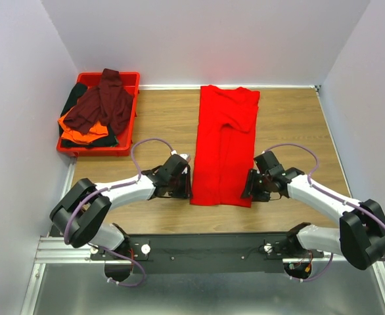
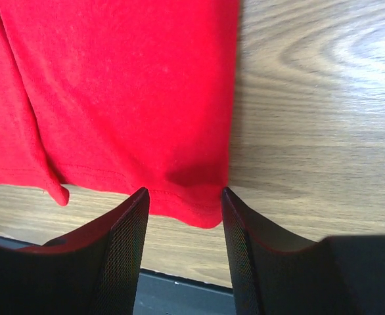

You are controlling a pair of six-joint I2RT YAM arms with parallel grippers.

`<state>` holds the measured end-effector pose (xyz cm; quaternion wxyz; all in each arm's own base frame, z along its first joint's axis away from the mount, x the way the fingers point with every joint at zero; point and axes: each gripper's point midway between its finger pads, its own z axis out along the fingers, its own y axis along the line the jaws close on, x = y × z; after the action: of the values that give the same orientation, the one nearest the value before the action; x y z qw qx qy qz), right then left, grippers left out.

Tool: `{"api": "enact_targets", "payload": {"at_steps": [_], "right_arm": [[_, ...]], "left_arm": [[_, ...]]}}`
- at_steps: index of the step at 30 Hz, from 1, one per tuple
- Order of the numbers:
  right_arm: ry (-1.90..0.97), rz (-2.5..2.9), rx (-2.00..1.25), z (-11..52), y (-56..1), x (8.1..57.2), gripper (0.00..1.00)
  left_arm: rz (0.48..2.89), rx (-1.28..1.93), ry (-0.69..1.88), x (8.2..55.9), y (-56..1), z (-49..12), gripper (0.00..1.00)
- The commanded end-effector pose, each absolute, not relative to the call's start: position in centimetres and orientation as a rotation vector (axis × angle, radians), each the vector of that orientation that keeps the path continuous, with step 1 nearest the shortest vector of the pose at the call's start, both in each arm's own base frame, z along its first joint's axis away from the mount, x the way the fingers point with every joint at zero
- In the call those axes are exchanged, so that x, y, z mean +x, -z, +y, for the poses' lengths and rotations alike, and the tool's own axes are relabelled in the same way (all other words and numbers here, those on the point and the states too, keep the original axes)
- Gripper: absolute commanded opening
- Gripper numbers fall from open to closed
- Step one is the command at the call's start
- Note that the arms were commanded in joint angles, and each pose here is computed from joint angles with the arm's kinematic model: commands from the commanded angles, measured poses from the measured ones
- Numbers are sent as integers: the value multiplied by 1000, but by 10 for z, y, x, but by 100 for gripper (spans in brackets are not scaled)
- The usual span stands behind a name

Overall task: Fold and stack the t-shirts
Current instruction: Fold the tshirt

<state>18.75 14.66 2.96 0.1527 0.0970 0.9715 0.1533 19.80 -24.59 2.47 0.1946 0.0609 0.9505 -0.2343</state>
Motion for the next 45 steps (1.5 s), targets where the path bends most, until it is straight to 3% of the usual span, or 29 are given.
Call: {"api": "enact_targets", "payload": {"at_steps": [1, 15, 17, 19, 22, 26, 30, 45], "right_arm": [[-404, 2794, 287, 147, -33, 189, 55], [-332, 2848, 280, 143, -16, 174, 55], [-334, 2853, 293, 143, -14, 171, 46], [-333, 2854, 296, 142, -14, 171, 45], [-336, 2857, 302, 142, -14, 169, 31], [-335, 2865, 315, 140, -13, 164, 12], [-353, 2856, 340, 140, -20, 162, 1], [-380, 2870, 326, 134, -42, 144, 0]], "left_arm": [[2675, 235, 676, 193, -23, -252, 37], [2711, 295, 661, 184, -11, -254, 33], [2718, 301, 661, 183, -9, -253, 29], [2721, 309, 662, 182, -8, -254, 24], [2725, 314, 661, 180, -7, -253, 14], [2730, 312, 658, 178, -6, -250, 7], [2743, 311, 652, 173, -6, -246, 2], [2722, 303, 730, 161, -29, -247, 0]]}}
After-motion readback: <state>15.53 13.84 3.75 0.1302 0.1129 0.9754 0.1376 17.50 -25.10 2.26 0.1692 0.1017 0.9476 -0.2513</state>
